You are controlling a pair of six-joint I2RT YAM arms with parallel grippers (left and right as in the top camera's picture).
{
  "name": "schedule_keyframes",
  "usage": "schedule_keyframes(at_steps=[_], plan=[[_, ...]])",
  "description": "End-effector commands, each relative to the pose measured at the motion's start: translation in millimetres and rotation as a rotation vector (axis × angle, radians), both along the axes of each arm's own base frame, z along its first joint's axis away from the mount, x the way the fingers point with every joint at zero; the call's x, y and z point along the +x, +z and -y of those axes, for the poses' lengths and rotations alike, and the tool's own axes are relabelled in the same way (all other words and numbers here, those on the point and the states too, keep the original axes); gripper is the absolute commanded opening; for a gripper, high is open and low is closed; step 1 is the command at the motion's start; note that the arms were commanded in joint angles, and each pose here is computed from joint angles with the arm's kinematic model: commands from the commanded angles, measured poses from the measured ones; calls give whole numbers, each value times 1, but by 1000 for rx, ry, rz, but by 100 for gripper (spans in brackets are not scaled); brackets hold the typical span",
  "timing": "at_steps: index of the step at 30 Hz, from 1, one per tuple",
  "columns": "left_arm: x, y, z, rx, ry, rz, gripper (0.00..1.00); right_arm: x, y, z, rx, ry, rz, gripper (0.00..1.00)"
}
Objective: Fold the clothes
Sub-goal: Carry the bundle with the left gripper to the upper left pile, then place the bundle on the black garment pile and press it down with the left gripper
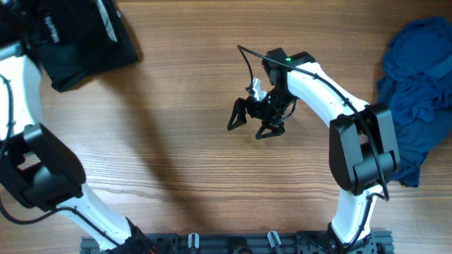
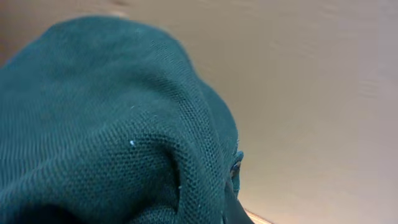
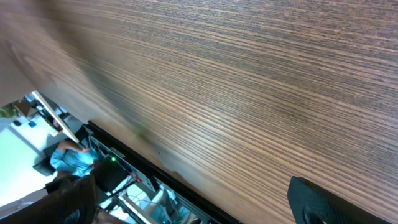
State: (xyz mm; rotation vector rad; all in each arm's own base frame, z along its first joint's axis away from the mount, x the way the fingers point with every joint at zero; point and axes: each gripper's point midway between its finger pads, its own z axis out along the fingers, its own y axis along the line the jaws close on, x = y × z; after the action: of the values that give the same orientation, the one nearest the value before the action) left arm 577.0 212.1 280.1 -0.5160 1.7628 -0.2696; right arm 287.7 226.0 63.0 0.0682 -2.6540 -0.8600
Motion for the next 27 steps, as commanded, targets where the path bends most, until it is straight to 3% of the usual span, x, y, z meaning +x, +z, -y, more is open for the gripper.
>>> schedule_keyframes(at_steps=[1, 6, 11, 18, 27], plan=[[8, -37, -20, -10, 20, -46, 6, 1, 15, -7, 38, -15, 9, 99], [21, -133, -27, -149, 48, -168, 6, 1, 15, -7, 32, -33, -6, 99], [17, -152, -33, -179, 64, -206, 4, 2, 15, -8, 39, -33, -3, 98], [13, -83, -19, -150, 25, -110, 4, 4, 15, -9, 44, -30, 10, 99], [-9, 64, 79, -64, -150, 68, 4, 6, 15, -10, 57, -12, 34, 99]])
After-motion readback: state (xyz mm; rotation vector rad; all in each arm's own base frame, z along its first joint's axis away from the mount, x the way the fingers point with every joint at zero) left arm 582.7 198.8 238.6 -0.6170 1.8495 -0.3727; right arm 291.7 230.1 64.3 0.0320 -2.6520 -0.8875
